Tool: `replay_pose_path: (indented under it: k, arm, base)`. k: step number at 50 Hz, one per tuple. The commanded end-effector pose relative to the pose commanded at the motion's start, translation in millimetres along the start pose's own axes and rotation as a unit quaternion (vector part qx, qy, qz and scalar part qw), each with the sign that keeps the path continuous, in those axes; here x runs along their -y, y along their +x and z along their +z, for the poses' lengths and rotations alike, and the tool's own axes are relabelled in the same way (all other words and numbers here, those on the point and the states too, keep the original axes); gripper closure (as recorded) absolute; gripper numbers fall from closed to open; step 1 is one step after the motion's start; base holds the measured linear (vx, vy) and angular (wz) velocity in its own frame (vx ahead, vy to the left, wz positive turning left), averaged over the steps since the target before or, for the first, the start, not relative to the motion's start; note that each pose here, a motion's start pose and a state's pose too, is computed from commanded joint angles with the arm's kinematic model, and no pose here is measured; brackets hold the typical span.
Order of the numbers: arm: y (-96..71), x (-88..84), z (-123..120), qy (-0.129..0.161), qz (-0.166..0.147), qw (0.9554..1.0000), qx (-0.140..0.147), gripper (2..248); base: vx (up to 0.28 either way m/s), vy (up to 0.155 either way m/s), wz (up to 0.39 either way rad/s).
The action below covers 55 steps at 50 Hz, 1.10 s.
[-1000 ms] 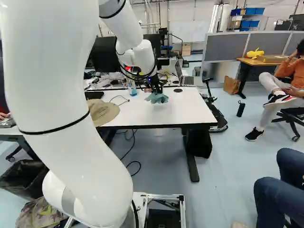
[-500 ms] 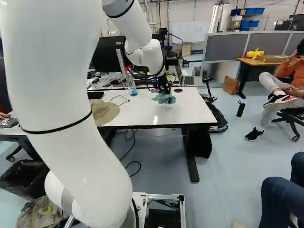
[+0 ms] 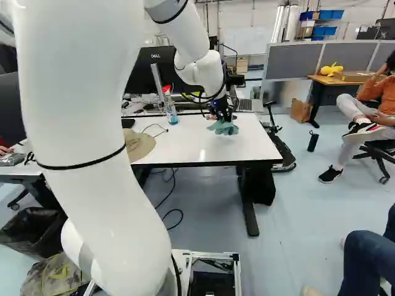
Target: Clean the table with the green towel
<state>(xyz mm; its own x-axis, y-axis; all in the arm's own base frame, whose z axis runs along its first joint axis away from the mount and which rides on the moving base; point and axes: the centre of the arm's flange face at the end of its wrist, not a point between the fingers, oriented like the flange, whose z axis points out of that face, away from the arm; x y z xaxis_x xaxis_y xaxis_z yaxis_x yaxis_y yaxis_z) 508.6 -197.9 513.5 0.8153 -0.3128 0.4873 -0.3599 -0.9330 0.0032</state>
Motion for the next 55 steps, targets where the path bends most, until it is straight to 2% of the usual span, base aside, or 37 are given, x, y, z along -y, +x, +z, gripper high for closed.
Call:
replay_pose_path:
  k: [30,55]
  arm:
    - [20.0,-50.2,11,-0.022,0.038,0.9990,-0.012,198]
    - [56.1,-76.4,34,-0.032,0.053,0.9978,-0.023,198]
  base:
    - [0.000,0.000,0.000]
    - [0.000,0.000,0.000]
